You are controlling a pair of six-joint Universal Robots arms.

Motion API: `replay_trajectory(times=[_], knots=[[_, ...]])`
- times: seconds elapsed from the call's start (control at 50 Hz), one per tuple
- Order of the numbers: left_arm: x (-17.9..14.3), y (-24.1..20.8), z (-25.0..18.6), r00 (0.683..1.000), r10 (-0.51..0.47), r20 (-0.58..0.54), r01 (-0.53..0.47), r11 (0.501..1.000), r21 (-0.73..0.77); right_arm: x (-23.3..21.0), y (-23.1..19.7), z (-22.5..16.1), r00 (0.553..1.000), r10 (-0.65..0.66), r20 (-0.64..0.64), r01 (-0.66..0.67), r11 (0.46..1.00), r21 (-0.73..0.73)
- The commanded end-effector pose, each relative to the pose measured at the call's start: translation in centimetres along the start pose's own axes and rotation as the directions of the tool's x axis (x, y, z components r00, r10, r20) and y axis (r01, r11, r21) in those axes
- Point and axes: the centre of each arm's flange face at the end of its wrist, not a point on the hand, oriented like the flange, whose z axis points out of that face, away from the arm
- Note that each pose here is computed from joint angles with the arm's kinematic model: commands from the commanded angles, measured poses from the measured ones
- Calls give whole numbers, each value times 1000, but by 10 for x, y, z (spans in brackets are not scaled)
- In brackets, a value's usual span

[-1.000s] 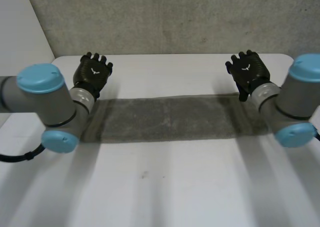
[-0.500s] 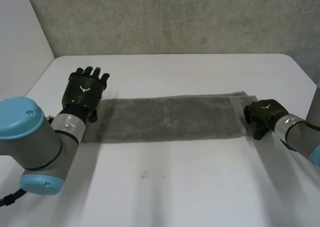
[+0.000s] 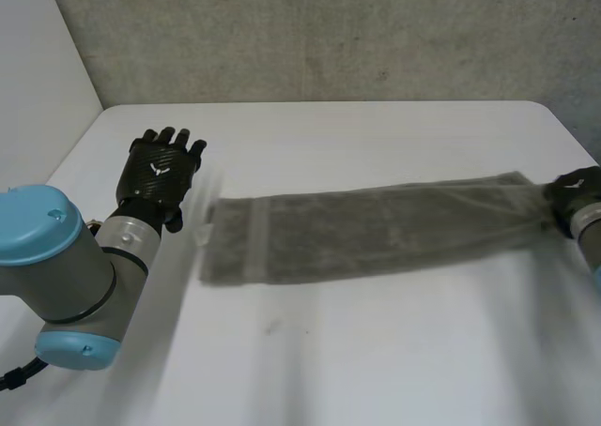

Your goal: Fold the towel.

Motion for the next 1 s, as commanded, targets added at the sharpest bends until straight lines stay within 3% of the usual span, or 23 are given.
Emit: replay_trajectory(times=[0.02,0.06,0.08,0.12,0.18,0.22,0.24,0.28,0.34,0.38,0.4,0.44,0.54,0.64,0.78,0.82,0.84,0.86,0.88,0.92,1.0], knots=[[4,-3,-2,1000,-1,-10,1,1000,7,29,-1,7,972,-150,-184,148,989,-21],[3,-3,-2,1000,-1,-8,1,1000,8,29,-48,-16,967,-103,-235,136,982,131],[3,-3,-2,1000,-1,-8,1,1000,8,28,-48,-16,967,-103,-235,136,982,131],[3,-3,-2,1000,-1,-8,1,1000,8,-1,-96,-46,981,-62,-183,119,941,317],[3,-3,-2,1000,-1,-8,1,1000,8,-23,-115,-60,990,-68,-123,112,906,407],[3,-3,-2,1000,-1,-8,1,1000,8,-71,-149,-97,991,-135,3,107,800,591],[3,-3,-2,1000,-1,-8,1,1000,8,-71,-149,-97,991,-136,3,107,799,592],[4,-3,-2,1000,-1,-9,1,1000,9,-122,-168,-135,963,-243,116,84,678,730],[4,-3,-3,1000,-1,-9,1,1000,7,-144,-171,-150,944,-296,148,78,633,770],[4,-3,-3,1000,-1,-9,1,1000,7,-182,-168,-173,899,-394,192,72,566,821],[4,-3,-3,1000,-1,-9,1,1000,7,-182,-168,-173,899,-395,192,72,566,822],[4,-3,-3,1000,-1,-10,1,1000,7,-211,-162,-189,858,-474,198,89,516,852],[5,-3,-3,1000,-1,-12,1,1000,7,-238,-150,-198,818,-543,191,115,479,870],[7,-2,-5,1000,-1,-19,1,1000,4,-245,-145,-199,808,-553,206,108,481,870],[8,-3,-5,1000,-1,-25,1,1000,6,-214,-162,-203,860,-456,227,52,522,852],[11,-4,-6,1000,-2,-31,2,1000,10,-193,-166,-206,885,-350,308,-49,586,809],[11,-4,-6,1000,-2,-31,2,1000,10,-193,-166,-205,885,-349,308,-50,587,808],[12,-4,-7,999,-2,-35,2,1000,10,-179,-165,-199,895,-272,352,-109,633,766],[12,-4,-7,999,-2,-35,2,1000,10,-179,-165,-199,896,-272,352,-109,633,766],[15,-6,-8,999,-5,-42,5,1000,16,-148,-160,-184,903,-102,417,-232,701,674],[26,-13,-13,997,-3,-73,6,999,36,-125,-148,-175,881,39,472,-339,746,573]])
